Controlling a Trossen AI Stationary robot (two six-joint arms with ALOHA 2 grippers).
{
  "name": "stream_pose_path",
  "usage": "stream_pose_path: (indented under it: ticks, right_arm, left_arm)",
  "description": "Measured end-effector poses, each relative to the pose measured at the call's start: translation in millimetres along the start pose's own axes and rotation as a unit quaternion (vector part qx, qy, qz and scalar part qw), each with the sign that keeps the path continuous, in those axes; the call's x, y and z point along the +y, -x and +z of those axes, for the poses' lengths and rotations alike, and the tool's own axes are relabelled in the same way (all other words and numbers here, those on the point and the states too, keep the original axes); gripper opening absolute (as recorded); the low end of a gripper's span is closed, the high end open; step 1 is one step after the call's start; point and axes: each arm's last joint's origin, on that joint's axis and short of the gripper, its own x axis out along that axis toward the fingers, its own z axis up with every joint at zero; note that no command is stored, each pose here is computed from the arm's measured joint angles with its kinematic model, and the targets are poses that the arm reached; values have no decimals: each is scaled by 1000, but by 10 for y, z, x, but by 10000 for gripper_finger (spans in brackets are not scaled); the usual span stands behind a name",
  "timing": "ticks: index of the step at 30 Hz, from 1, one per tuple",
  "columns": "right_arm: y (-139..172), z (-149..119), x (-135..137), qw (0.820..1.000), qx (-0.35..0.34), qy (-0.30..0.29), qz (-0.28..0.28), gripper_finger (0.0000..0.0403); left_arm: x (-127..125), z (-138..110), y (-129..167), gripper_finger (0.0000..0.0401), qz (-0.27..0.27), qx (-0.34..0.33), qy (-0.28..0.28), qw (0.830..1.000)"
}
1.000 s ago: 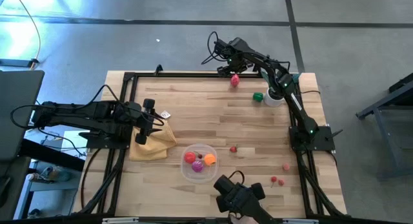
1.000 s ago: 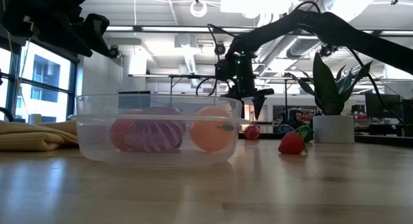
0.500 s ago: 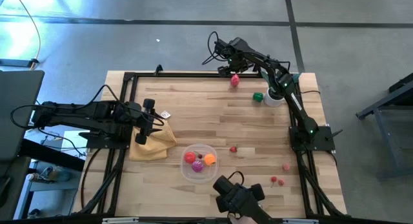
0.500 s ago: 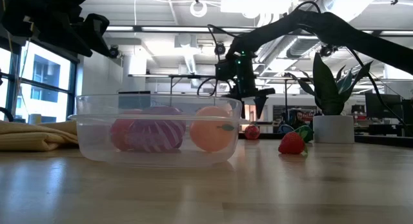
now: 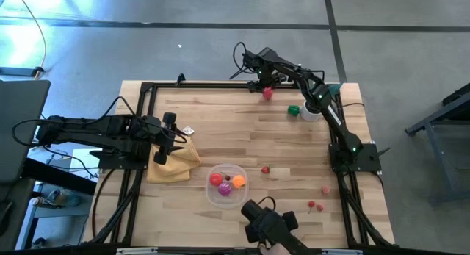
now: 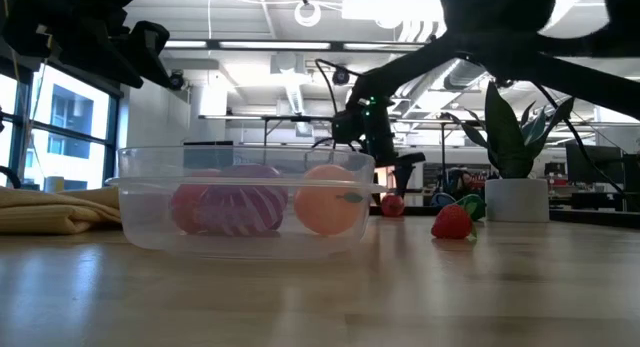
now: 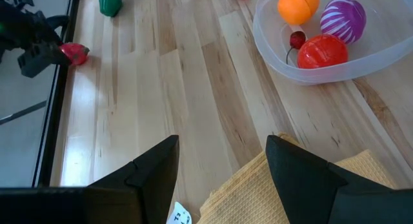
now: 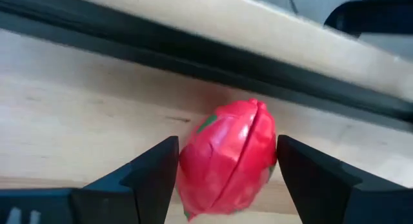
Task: Pick and placing Produce into tupperware
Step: Put the red dragon fruit into the transparent bin
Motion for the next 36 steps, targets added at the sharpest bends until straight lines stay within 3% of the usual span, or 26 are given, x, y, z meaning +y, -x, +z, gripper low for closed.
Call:
stream_pose_path:
  ticks: [12, 20, 36]
  right_arm:
    - [-126, -29, 27, 999, 47, -24, 11, 253]
    - [-114, -107, -34, 996, 79, -33, -33, 253]
    - [-106, -143, 21, 995, 94, -33, -11, 253]
  left_arm:
    - [0, 0, 1, 221, 0, 0, 0, 1000]
    - [0, 0, 1, 221, 0, 0, 0, 1000]
    - [0, 0, 1, 221, 0, 0, 0, 1000]
